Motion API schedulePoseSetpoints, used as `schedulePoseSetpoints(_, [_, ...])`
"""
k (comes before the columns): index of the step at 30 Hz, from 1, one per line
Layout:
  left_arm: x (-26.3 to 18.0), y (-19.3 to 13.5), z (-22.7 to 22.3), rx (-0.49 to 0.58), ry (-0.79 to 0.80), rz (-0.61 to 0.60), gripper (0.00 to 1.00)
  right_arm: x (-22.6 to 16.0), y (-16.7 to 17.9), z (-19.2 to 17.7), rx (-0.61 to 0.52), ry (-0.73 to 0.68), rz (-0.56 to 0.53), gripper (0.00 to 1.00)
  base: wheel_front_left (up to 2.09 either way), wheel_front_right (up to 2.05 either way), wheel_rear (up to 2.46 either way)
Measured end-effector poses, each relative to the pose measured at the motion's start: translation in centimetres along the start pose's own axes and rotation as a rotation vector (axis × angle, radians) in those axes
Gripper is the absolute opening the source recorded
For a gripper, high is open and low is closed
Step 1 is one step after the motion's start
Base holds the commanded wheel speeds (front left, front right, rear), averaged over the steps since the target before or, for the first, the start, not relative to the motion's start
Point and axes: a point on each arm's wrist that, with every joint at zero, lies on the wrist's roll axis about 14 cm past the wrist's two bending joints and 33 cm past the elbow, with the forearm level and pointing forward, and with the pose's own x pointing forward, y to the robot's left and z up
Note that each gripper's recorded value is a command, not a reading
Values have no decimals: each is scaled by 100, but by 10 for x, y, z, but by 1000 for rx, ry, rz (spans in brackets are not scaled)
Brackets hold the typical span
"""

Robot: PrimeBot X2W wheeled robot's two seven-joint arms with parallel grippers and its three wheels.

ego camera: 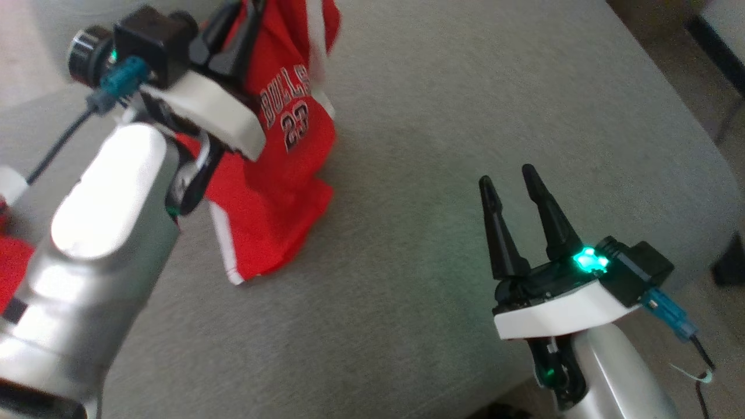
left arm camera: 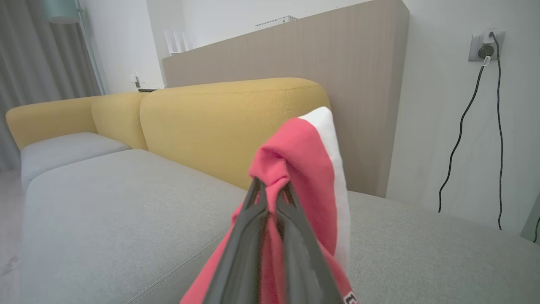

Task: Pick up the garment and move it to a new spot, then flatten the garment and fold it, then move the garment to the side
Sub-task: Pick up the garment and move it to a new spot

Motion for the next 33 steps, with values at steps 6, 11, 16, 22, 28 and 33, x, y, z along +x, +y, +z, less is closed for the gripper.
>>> schedulePoseSetpoints(6, [36, -9, -18, -57, -9, -48, 100, -7, -15, -6, -13, 28, -57, 100, 0, 0, 0])
schedulePoseSetpoints(11, [46, -11, -29, -64, -9, -62, 100, -6, -22, -9, -19, 41, -77, 100, 0, 0, 0])
schedulePoseSetpoints(16, [29, 9, -26, -30, -25, -11, 100, 1, -14, -7, -23, 28, -41, 100, 0, 0, 0])
schedulePoseSetpoints(22, [-20, 49, -11, 32, -63, 128, 100, 14, -4, -6, -49, 11, 8, 100, 0, 0, 0])
schedulePoseSetpoints(28, [-101, 72, -36, 17, -3, 300, 100, 22, 13, -11, -64, 17, 67, 100, 0, 0, 0])
schedulePoseSetpoints(33, [-176, 70, -62, -76, 40, 488, 100, 20, 29, -22, -67, 44, 119, 100, 0, 0, 0])
